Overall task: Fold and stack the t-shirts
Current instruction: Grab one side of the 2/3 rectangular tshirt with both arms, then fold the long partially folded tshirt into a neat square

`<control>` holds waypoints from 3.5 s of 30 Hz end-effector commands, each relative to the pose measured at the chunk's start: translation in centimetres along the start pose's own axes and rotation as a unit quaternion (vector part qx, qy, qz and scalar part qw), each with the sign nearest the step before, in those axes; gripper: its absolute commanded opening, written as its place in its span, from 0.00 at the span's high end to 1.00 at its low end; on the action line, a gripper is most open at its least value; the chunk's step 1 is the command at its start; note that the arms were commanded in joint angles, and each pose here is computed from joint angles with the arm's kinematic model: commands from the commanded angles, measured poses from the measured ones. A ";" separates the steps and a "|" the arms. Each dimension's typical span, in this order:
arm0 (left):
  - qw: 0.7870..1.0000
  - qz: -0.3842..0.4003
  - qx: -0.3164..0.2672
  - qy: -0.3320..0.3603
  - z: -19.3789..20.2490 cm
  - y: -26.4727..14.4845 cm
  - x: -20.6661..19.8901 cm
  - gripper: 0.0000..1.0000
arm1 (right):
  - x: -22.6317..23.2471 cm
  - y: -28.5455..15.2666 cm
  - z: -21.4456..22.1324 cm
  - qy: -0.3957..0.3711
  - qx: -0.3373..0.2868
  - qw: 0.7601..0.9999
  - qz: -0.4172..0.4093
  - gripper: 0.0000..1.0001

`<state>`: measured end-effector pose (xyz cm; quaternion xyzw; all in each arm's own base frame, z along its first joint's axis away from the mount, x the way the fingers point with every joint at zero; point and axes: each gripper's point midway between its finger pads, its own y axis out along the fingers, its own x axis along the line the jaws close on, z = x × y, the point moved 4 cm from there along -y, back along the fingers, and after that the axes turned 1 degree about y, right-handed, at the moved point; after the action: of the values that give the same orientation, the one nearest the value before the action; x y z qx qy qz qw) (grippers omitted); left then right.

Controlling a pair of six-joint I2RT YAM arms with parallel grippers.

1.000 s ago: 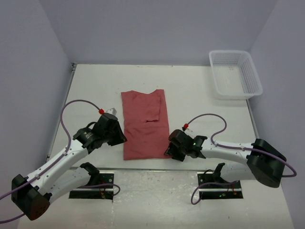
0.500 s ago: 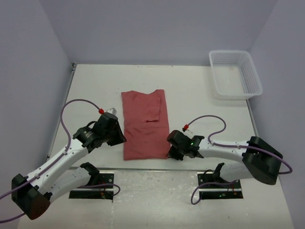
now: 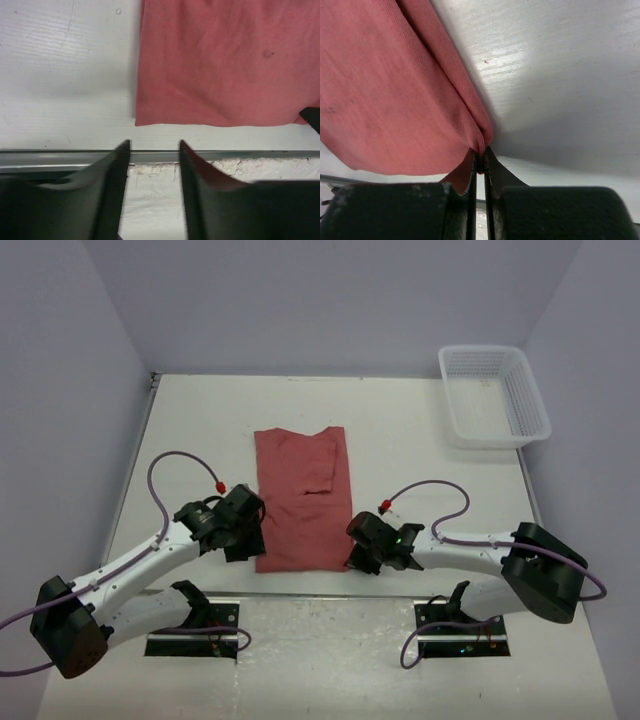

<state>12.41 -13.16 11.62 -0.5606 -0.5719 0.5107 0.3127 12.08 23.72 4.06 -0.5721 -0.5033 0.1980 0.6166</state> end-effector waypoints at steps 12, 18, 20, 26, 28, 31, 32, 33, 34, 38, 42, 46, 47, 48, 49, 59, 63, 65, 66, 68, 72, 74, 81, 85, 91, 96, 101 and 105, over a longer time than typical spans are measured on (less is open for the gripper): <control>0.998 -0.011 0.049 -0.036 2.5 3.5 0.4 0.51 | -7.1 1.3 -0.2 -0.046 -0.023 0.993 0.108 1.00; 0.998 -0.026 0.049 -0.029 2.5 4.2 0.8 0.52 | -7.0 1.2 -0.1 -0.045 -0.021 0.993 0.103 1.00; 0.998 -0.026 0.048 -0.027 2.4 4.4 0.7 0.52 | -7.1 1.2 -0.1 -0.044 -0.022 0.993 0.104 1.00; 0.998 -0.033 0.053 -0.023 2.6 5.1 0.9 0.52 | -7.3 1.0 -0.1 -0.039 -0.023 0.994 0.104 1.00; 0.998 -0.031 0.051 -0.023 2.7 5.5 0.9 0.52 | -7.3 0.9 -0.2 -0.037 -0.023 0.994 0.102 1.00; 0.997 -0.036 0.062 -0.022 3.3 6.3 1.3 0.53 | -7.4 0.8 -0.2 -0.037 -0.023 0.994 0.103 1.00; 0.997 -0.041 0.065 -0.022 3.5 6.6 1.6 0.54 | -7.4 0.8 -0.2 -0.036 -0.023 0.994 0.103 1.00; 0.997 -0.039 0.064 -0.022 3.6 6.7 1.6 0.54 | -7.4 0.8 -0.2 -0.035 -0.023 0.994 0.104 1.00; 0.997 -0.039 0.062 -0.022 3.5 6.8 1.6 0.54 | -7.4 0.8 -0.1 -0.036 -0.022 0.994 0.103 1.00; 0.998 -0.041 0.053 -0.021 3.3 6.9 1.7 0.57 | -7.4 0.8 -0.1 -0.037 -0.020 0.994 0.103 1.00; 0.998 -0.045 0.036 -0.020 2.5 6.6 1.4 0.62 | -7.4 0.9 0.1 -0.037 -0.015 0.994 0.103 1.00; 0.998 -0.048 0.030 -0.020 2.3 6.4 1.5 0.62 | -7.5 0.8 0.0 -0.034 -0.018 0.994 0.105 1.00; 0.998 -0.051 0.030 -0.020 2.3 6.4 1.6 0.62 | -7.4 0.7 0.0 -0.035 -0.018 0.994 0.103 1.00; 0.998 -0.054 0.032 -0.020 2.4 6.5 1.7 0.63 | -7.4 0.7 0.0 -0.035 -0.019 0.994 0.104 1.00; 0.997 -0.060 0.034 -0.021 2.5 6.7 1.9 0.63 | -7.3 0.7 0.0 -0.036 -0.019 0.994 0.103 1.00; 0.995 -0.096 0.038 -0.014 2.9 8.6 3.1 0.87 | -7.1 0.9 0.5 -0.045 -0.013 0.993 0.111 1.00; 0.995 -0.091 0.040 -0.013 3.0 8.3 3.0 1.00 | -6.9 0.7 0.4 -0.044 -0.018 0.993 0.111 1.00; 0.996 -0.076 0.040 -0.012 2.9 7.8 2.6 1.00 | -6.8 0.4 0.2 -0.048 -0.024 0.992 0.114 1.00; 0.997 -0.071 0.038 -0.013 2.8 7.5 2.4 1.00 | -7.0 0.2 0.0 -0.052 -0.028 0.991 0.121 1.00; 0.997 -0.066 0.038 -0.014 2.7 6.8 2.3 1.00 | -6.7 0.0 -0.4 -0.062 -0.041 0.990 0.122 1.00; 0.999 -0.035 0.017 -0.022 1.9 4.7 1.4 1.00 | -6.9 -0.7 -1.1 -0.094 -0.056 0.984 0.137 1.00; 0.999 -0.042 0.018 -0.019 1.9 4.0 1.8 1.00 | -7.0 -1.2 -1.2 -0.116 -0.058 0.982 0.138 1.00; 1.000 -0.016 0.019 -0.011 2.1 2.0 1.6 1.00 | -6.1 -2.6 -1.1 -0.168 -0.051 0.977 0.118 1.00; 1.000 -0.005 0.022 -0.011 2.5 1.5 1.7 1.00 | -5.5 -3.6 -0.5 -0.171 -0.047 0.978 0.112 1.00; 1.000 0.010 0.022 -0.005 2.7 0.5 1.8 1.00 | -5.1 -4.7 -0.3 -0.168 -0.043 0.980 0.099 1.00; 1.000 0.022 0.022 -0.001 2.6 -0.1 1.5 1.00 | -4.7 -5.6 -0.1 -0.171 -0.041 0.980 0.093 1.00; 0.999 0.040 0.016 -0.002 2.4 -1.0 1.0 1.00 | -3.3 -7.4 -0.9 -0.192 -0.058 0.976 0.088 1.00; 0.999 0.045 -0.016 -0.002 0.7 -2.6 0.0 1.00 | -0.7 -9.0 -1.8 -0.217 -0.075 0.970 0.077 1.00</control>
<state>10.22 -13.70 11.90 -0.5841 -0.5306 0.5462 0.2810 9.48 21.73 10.71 -0.5644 -0.5914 0.2958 0.4943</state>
